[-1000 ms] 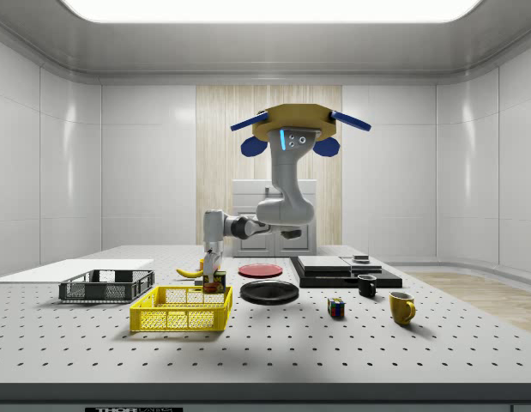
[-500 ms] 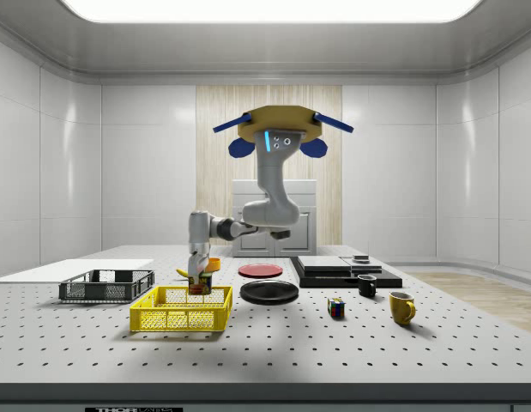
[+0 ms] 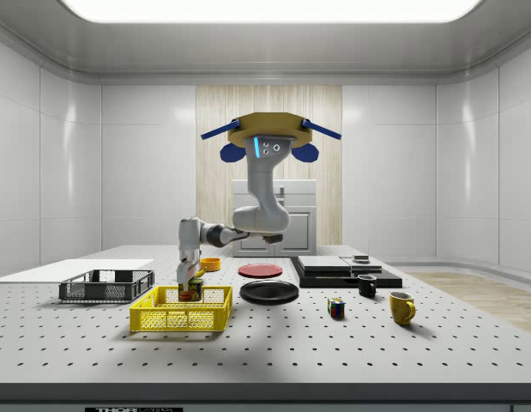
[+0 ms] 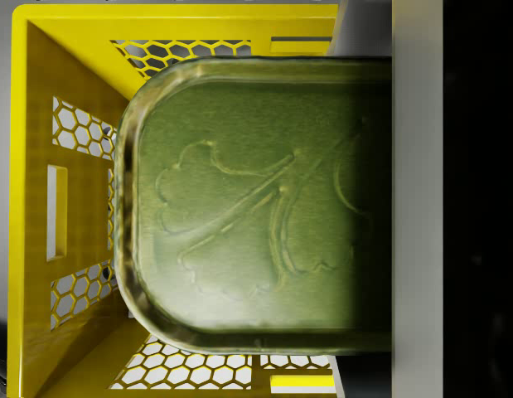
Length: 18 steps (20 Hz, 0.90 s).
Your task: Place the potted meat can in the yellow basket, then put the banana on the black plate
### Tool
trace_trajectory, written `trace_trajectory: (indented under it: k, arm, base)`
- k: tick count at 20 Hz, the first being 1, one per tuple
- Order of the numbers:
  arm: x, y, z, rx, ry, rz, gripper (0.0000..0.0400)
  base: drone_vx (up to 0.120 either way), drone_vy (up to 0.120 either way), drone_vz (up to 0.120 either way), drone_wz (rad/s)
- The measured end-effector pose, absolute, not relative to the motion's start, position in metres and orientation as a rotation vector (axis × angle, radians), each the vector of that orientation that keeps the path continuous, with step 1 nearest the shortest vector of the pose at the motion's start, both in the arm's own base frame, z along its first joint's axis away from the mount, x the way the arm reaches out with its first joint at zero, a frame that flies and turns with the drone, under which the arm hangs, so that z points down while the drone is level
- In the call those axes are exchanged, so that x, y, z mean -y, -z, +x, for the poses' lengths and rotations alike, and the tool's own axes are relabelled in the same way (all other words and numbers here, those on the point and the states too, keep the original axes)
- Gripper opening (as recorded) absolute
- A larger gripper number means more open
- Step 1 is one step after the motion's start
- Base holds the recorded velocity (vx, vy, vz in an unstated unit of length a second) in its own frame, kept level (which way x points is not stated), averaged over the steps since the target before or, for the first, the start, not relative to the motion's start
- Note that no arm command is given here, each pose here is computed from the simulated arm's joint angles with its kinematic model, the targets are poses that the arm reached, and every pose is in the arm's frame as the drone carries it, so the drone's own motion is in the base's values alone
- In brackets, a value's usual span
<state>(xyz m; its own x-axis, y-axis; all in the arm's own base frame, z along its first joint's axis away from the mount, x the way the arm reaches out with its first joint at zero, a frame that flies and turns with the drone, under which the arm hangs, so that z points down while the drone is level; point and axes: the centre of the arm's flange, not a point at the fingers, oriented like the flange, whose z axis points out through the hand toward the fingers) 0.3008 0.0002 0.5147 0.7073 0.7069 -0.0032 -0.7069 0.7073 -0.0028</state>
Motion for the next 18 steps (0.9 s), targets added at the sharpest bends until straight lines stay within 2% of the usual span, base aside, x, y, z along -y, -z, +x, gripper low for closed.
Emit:
trace_trajectory:
  k: [11, 14, 16, 18]
  arm:
    - [0.000, -0.554, 0.3008, -0.002, -0.785, -0.004, 0.0284]
    - [0.000, -0.560, 0.3008, 0.000, -0.786, -0.002, 0.0340]
    - [0.000, -0.559, 0.3008, 0.000, -0.786, -0.001, 0.0363]
    - [0.000, -0.556, 0.3008, 0.001, -0.786, -0.001, 0.0378]
  base:
    - [0.000, 0.000, 0.000, 0.000]
    - [0.000, 0.000, 0.000, 0.000]
    - [0.000, 0.000, 0.020, 0.000]
    - [0.000, 0.000, 0.120, 0.000]
